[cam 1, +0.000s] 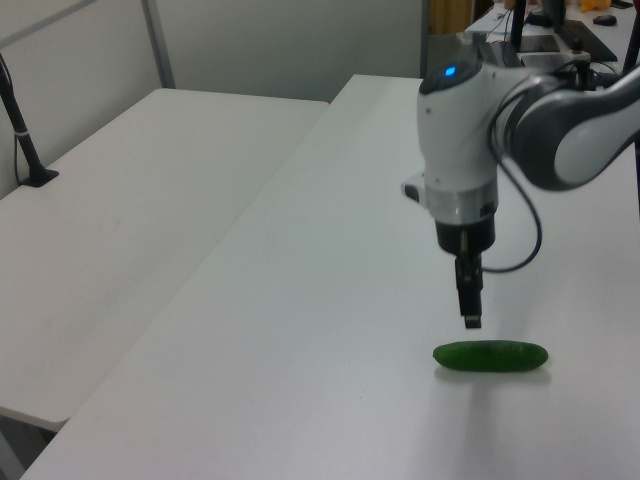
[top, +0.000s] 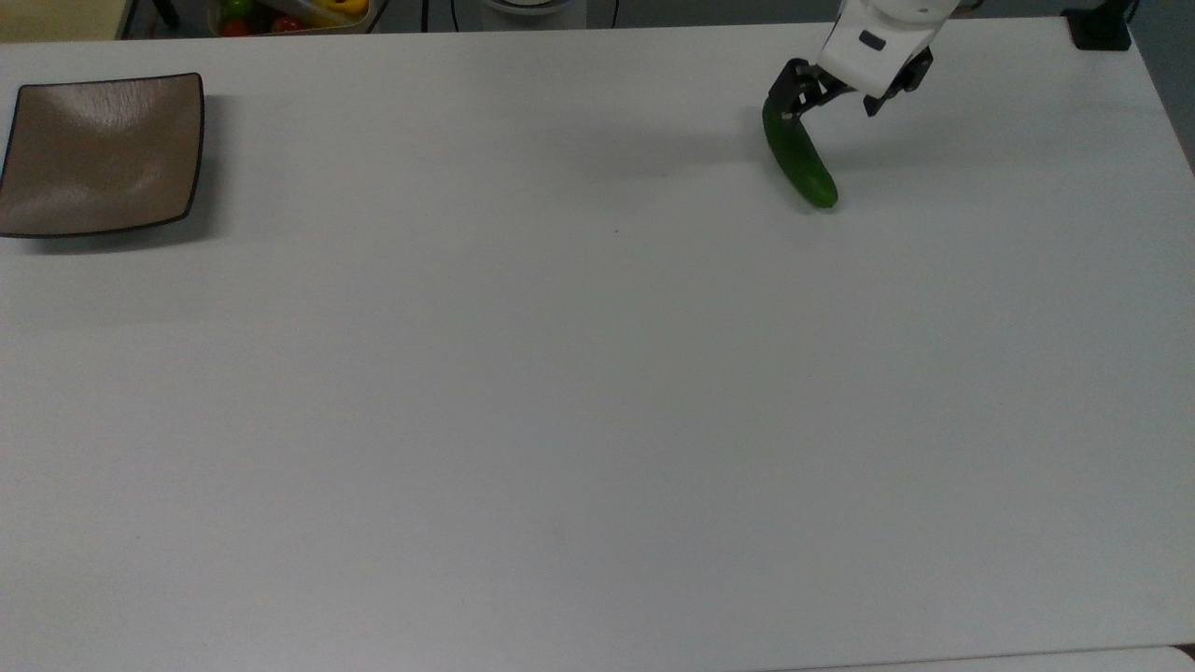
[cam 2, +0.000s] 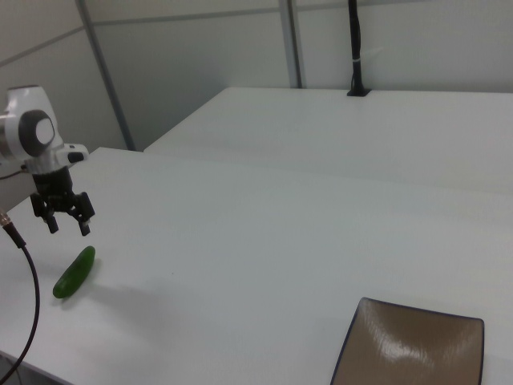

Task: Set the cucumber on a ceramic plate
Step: 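Move the open gripper over the green cucumber, then lower the gripper and close it around the cucumber's middle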

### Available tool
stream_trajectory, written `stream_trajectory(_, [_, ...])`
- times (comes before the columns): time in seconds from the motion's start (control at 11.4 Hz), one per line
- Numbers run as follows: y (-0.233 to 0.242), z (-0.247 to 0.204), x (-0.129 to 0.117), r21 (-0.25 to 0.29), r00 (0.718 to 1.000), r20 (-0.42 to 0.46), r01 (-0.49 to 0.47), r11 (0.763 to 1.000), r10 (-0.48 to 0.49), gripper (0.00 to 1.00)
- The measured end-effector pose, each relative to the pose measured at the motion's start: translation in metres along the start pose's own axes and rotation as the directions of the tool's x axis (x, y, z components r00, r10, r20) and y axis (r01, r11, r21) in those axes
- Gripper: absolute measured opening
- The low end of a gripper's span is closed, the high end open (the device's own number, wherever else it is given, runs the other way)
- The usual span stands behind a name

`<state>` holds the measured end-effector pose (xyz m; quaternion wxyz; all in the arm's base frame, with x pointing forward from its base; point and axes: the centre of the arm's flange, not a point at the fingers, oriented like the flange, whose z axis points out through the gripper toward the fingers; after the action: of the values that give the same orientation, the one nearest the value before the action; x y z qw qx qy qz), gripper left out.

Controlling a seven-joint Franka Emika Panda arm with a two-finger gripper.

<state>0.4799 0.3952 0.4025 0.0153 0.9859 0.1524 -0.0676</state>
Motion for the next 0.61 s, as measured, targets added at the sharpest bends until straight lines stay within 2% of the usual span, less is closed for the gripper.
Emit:
stream_trajectory(0.35, [-0.004, 0.047, 0.015, 0.006, 1.0, -0.015, -0.022, 1.0, 0.022, 1.0])
stream_trajectory(0.61, [-0.017, 0.074, 0.006, -0.005, 1.0, 0.025, 0.002, 1.0, -0.002, 1.0])
